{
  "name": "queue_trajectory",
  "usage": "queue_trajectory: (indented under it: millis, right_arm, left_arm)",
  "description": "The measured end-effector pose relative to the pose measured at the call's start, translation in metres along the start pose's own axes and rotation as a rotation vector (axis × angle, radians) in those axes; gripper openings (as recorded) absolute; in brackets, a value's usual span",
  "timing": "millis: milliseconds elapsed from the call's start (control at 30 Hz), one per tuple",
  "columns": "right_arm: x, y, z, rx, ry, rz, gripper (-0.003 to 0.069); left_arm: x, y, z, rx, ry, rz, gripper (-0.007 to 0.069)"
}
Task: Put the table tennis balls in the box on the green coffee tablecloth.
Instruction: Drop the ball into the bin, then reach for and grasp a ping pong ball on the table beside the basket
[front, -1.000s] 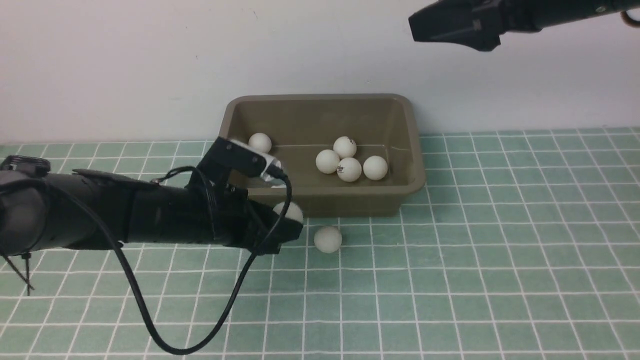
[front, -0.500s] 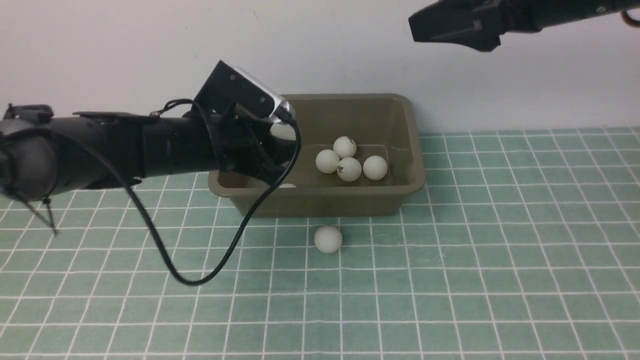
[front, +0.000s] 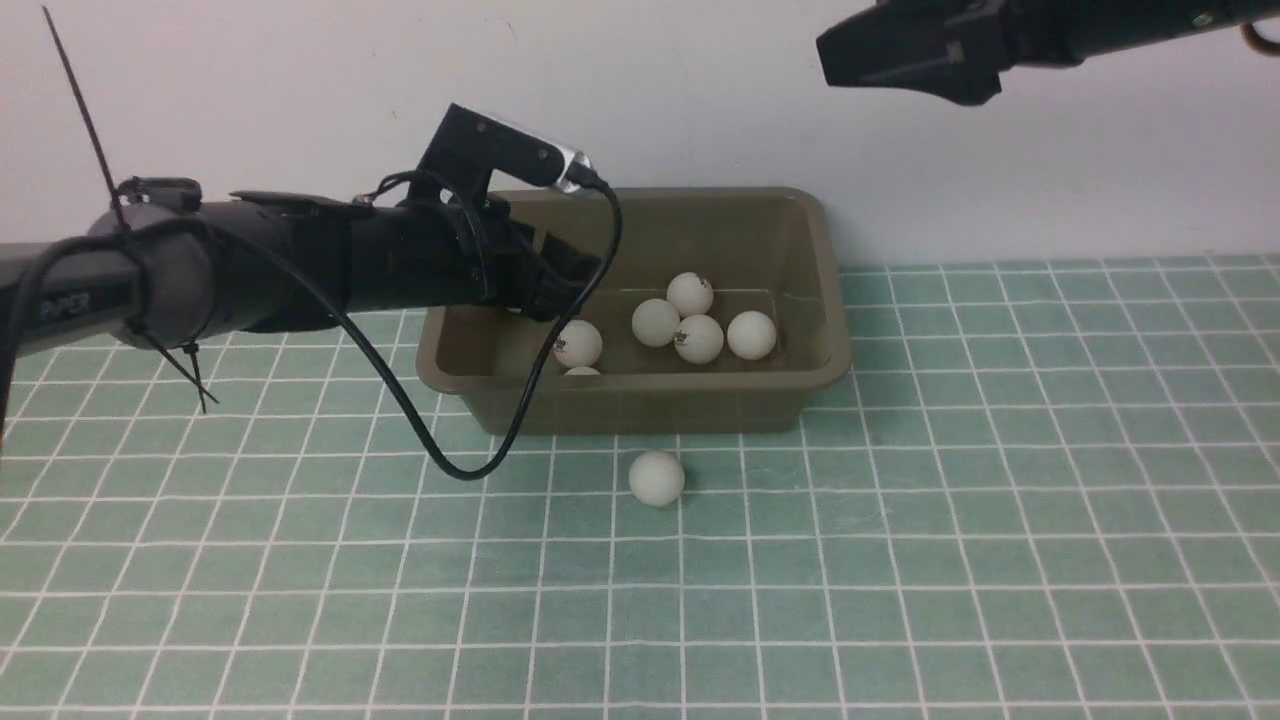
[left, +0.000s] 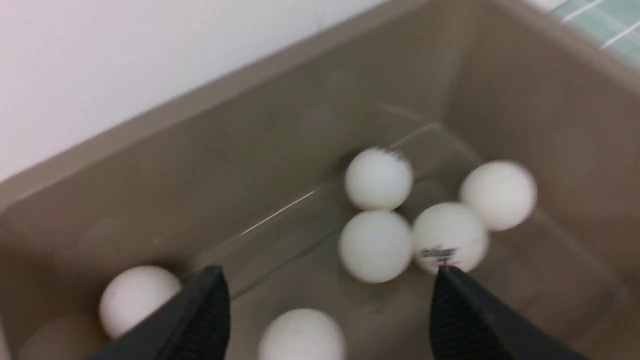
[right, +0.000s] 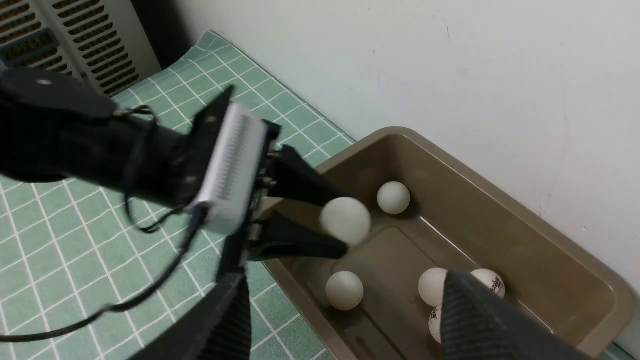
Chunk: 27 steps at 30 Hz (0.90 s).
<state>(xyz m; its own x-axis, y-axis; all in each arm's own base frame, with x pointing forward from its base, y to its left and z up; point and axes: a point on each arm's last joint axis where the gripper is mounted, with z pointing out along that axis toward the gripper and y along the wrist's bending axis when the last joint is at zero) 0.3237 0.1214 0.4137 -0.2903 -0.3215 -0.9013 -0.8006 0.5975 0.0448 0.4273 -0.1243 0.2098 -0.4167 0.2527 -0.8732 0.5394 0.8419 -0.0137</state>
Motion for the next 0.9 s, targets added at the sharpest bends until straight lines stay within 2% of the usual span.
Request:
queue_trajectory:
  millis: [133,167,233,367,467,567,667,900]
  right_arm:
    - [0.000,0.000,0.000,-0.002,0.003,-0.004,0.0461]
    - [0.000,0.000,0.000,-0.005,0.004,-0.004,0.0461]
    - [0.000,0.001,0.000,-0.006,0.005,-0.004,0.0461]
    - [0.001,0.002,0.000,-0.020,0.014,-0.004,0.0461]
    - [0.002,0.002,0.000,-0.025,0.018,-0.004,0.0461]
    - [0.002,0.002,0.000,-0.027,0.019,-0.012,0.0461]
    - [0.002,0.002,0.000,-0.027,0.019,-0.015,0.0461]
    - [0.002,0.002,0.000,-0.027,0.019,-0.026,0.0461]
  left_arm:
    - [-0.023,-0.013,-0.030,0.077,-0.038,-0.030,0.0472]
    - [-0.033,-0.024,-0.050,0.141,-0.038,-0.018,0.0456]
    - [-0.042,-0.030,-0.063,0.178,-0.032,-0.011,0.0446]
    - [-0.050,-0.052,-0.106,0.327,0.120,0.000,0.0410]
    - [-0.041,-0.060,-0.128,0.376,0.315,-0.044,0.0396]
    - [-0.027,-0.059,-0.135,0.345,0.483,-0.099,0.0394]
    - [-0.007,-0.059,-0.128,0.334,0.574,-0.161,0.0394]
    - [0.061,-0.080,-0.125,0.447,0.730,-0.386,0.0370]
